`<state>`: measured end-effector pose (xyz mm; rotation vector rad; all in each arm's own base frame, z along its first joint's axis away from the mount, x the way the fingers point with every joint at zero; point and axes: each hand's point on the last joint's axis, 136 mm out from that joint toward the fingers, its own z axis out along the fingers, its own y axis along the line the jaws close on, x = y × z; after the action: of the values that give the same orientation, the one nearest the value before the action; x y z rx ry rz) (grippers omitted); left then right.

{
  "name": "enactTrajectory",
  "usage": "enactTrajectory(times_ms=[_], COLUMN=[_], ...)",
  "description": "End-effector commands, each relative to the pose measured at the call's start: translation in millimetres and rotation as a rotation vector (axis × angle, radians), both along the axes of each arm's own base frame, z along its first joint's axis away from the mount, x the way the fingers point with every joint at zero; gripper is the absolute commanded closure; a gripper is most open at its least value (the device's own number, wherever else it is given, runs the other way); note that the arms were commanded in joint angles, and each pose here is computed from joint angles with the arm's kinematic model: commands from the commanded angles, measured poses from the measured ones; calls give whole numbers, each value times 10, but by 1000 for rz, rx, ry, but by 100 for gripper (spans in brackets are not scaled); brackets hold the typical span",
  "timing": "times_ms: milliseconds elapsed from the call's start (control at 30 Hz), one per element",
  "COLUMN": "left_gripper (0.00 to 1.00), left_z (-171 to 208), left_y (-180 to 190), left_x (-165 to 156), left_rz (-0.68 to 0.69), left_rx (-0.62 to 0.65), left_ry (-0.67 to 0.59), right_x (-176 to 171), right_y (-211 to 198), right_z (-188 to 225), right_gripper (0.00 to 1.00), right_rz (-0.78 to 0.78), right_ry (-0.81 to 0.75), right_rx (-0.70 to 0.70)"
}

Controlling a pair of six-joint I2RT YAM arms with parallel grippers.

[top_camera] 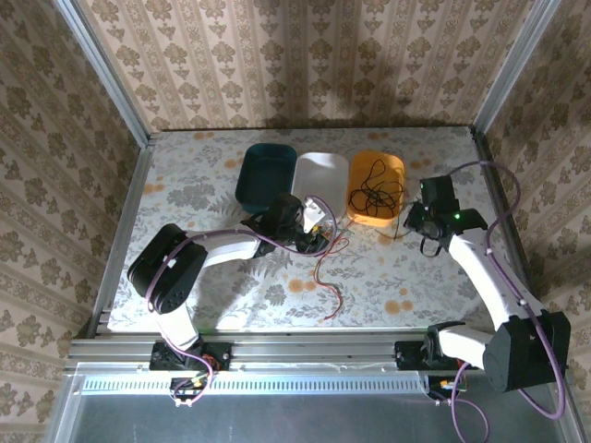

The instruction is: Untangle the cables

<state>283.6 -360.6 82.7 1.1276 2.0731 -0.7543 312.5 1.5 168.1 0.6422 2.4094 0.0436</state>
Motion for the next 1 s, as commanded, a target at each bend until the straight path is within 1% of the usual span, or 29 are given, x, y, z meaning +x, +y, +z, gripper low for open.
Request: enactTrajectory(times_ms=[0, 133, 200, 300, 333, 367, 400, 433, 500, 567, 633, 733, 833, 967], left_gripper=[35, 35, 35, 35, 35, 35, 35, 35, 34, 35, 35, 35, 35, 35], left_z=[55, 45, 67, 82, 88, 92, 100, 104, 122, 142, 162, 219, 294, 356], left_y=[37, 49, 40, 35, 41, 43, 51, 61, 91, 118, 136, 141, 138, 154], left_x=[26, 31, 36, 45, 50, 45, 45, 42, 43, 45, 48, 59, 82, 139], left_rz=[9, 21, 27, 33, 35, 34, 36, 38, 45, 53, 58, 66, 73, 94], left_rx=[-12, -15, -25, -27, -27, -26, -25, -23, -20, -21, -23, -40, -61, -77], left_ry=[-21, -22, -23, -27, -28, -30, -35, -36, -43, -47, -51, -58, -72, -82], right_x=[211, 622, 881, 1178, 1239, 1297, 1328, 1338, 1323, 1292, 1221, 996, 703, 281], right_y=[-14, 114, 177, 258, 299, 354, 401, 421, 422, 384, 357, 426, 761, 1432], right_z=[357, 420, 289, 17, -105, -232, -361, -446, -493, -364, -188, -39, -68, -269], right_gripper=[100, 100, 100, 99, 97, 90, 78, 73, 65, 60, 58, 57, 57, 57], right_rz=[22, 63, 77, 81, 90, 101, 113, 116, 115, 112, 120, 170, 318, 584], right_ry=[-63, -60, -23, 41, 66, 96, 133, 163, 188, 140, 86, 54, 60, 104], right_rx=[-41, -12, 1, 30, 47, 71, 90, 99, 95, 72, 55, 42, 82, 191])
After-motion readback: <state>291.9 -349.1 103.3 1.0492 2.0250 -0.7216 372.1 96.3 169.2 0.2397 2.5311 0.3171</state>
